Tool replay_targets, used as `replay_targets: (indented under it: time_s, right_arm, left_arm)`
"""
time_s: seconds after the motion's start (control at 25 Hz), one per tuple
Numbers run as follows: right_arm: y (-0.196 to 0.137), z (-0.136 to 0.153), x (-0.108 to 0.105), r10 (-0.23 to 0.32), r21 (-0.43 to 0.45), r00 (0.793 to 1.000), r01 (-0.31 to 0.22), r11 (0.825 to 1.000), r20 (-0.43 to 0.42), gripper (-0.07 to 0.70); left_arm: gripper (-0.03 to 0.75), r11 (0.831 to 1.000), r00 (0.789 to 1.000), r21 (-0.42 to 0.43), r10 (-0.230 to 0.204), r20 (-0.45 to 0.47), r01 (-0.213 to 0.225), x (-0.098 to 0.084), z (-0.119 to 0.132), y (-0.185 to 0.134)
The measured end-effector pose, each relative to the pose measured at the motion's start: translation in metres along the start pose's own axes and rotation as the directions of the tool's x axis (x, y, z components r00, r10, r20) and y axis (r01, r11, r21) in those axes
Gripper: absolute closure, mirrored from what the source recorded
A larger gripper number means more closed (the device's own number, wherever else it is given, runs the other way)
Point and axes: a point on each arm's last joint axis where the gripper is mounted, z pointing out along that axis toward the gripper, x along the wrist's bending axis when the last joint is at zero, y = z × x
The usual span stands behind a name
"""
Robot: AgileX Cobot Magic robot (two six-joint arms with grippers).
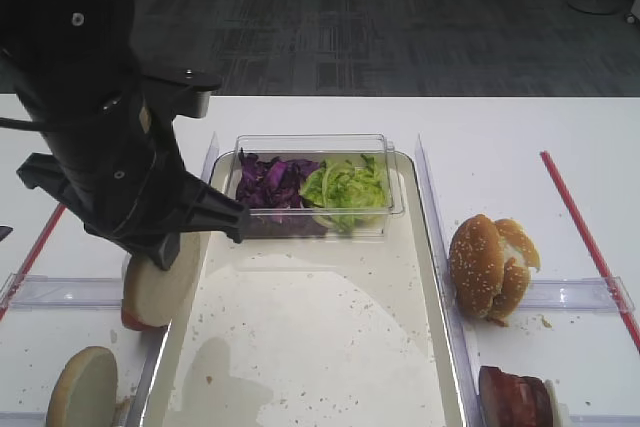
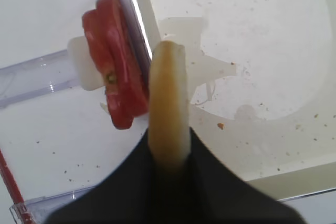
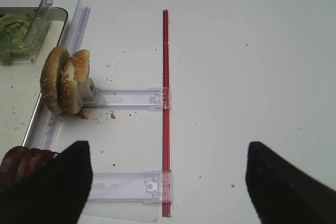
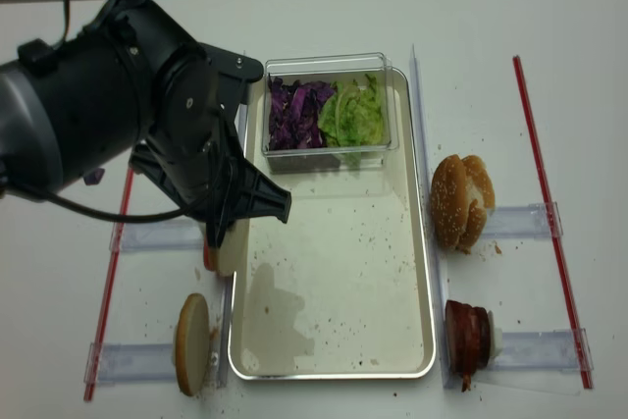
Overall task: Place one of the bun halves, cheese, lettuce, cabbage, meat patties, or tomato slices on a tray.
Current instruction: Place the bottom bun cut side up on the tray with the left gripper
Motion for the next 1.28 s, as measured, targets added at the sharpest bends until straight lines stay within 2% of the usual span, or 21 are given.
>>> replay_targets:
  time_s: [0.12,0.32,0.48,0.68,0.92,1.04,1.2,1.28]
  right_arm:
    - [0.000,0.000,0.000,0.000,0.000,1.000,0.000,1.000,0.000,0.017]
    - [0.000,0.000,0.000,0.000,0.000,1.000,0.000,1.000,0.000,0.017]
    - [0.000,0.000,0.000,0.000,0.000,1.000,0.000,1.000,0.000,0.017]
    - [0.000,0.000,0.000,0.000,0.000,1.000,0.000,1.000,0.000,0.017]
    - [0.000,0.000,0.000,0.000,0.000,1.000,0.000,1.000,0.000,0.017]
    - [0.000,0.000,0.000,0.000,0.000,1.000,0.000,1.000,0.000,0.017]
    - [0.000,0.000,0.000,0.002,0.000,1.000,-0.002,1.000,0.000,0.017]
    - [0.000,0.000,0.000,0.002,0.000,1.000,-0.002,1.000,0.000,0.017]
  left_arm:
    - [0.658,1.000,1.000,-0.005,0.007,0.029,-0.007,-0.003,0.000,0.000]
    - [0.658,1.000,0.984,-0.022,0.026,0.178,-0.022,-0.016,-0.001,0.002]
    - [0.658,0.999,0.955,-0.039,0.046,0.293,-0.037,-0.027,-0.004,0.002]
    - [0.658,0.997,0.905,-0.056,0.072,0.418,-0.054,-0.038,-0.008,0.002]
    - [0.659,0.995,0.876,-0.074,0.096,0.472,-0.069,-0.043,-0.010,0.003]
    - [0.659,0.994,0.873,-0.078,0.100,0.478,-0.072,-0.044,-0.011,0.003]
    - [0.660,0.996,0.863,-0.075,0.077,0.499,-0.045,-0.038,-0.010,0.007]
    - [0.660,0.997,0.850,-0.068,0.056,0.524,-0.023,-0.033,-0.008,0.010]
